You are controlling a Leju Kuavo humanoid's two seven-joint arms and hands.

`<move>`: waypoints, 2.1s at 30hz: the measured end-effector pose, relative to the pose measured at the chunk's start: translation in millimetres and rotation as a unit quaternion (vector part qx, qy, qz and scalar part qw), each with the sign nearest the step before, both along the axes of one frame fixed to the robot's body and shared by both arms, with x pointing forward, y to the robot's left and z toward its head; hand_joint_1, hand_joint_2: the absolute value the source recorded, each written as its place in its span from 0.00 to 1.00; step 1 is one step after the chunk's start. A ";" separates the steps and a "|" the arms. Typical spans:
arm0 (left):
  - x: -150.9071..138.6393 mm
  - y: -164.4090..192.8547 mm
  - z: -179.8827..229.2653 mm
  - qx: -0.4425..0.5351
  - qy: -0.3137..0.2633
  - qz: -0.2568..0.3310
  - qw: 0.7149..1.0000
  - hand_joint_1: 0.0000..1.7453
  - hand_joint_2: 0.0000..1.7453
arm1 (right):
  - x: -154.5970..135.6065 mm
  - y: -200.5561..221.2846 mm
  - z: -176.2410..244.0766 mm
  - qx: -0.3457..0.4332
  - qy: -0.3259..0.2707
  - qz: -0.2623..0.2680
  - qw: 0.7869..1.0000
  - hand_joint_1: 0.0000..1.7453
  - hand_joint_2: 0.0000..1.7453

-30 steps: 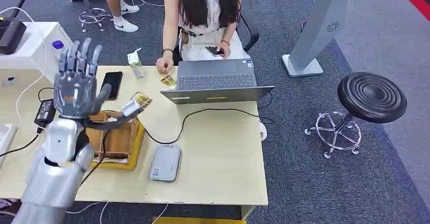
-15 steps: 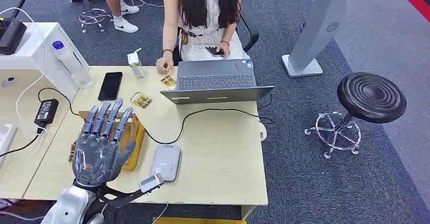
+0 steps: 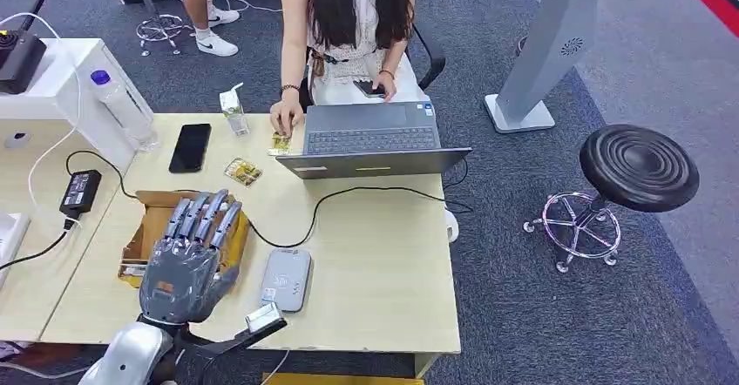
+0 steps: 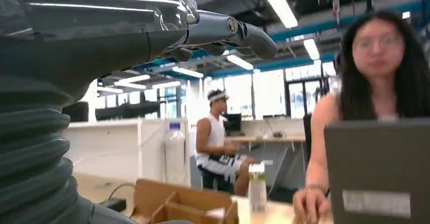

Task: Pass the card to the sensor for recognition and then transmit it.

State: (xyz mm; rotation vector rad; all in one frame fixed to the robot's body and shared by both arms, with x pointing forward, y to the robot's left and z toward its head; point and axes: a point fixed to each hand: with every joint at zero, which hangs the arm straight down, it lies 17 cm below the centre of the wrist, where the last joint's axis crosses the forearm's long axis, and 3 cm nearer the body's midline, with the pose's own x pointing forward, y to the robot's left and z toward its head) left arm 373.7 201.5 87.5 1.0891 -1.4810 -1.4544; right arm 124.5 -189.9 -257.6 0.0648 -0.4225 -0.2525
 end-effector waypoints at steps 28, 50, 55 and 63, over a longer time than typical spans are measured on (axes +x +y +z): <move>-17.5 48.1 -41.4 -0.021 0.056 0.066 0.996 0.00 1.00 | -3.5 -9.1 -2.5 -0.004 0.008 -0.003 1.000 0.00 1.00; -25.3 69.8 -48.8 -0.021 0.057 0.095 0.994 0.00 1.00 | -3.7 -11.2 -2.9 -0.006 0.008 0.001 1.000 0.00 1.00; -19.7 83.6 -47.9 -0.018 0.047 0.119 0.992 0.00 1.00 | -4.2 -11.1 -3.1 -0.006 0.008 0.006 1.000 0.00 1.00; -13.4 113.2 -65.2 -0.006 0.062 0.163 0.985 0.00 1.00 | -4.8 -10.4 -3.3 -0.007 0.010 0.012 1.000 0.00 1.00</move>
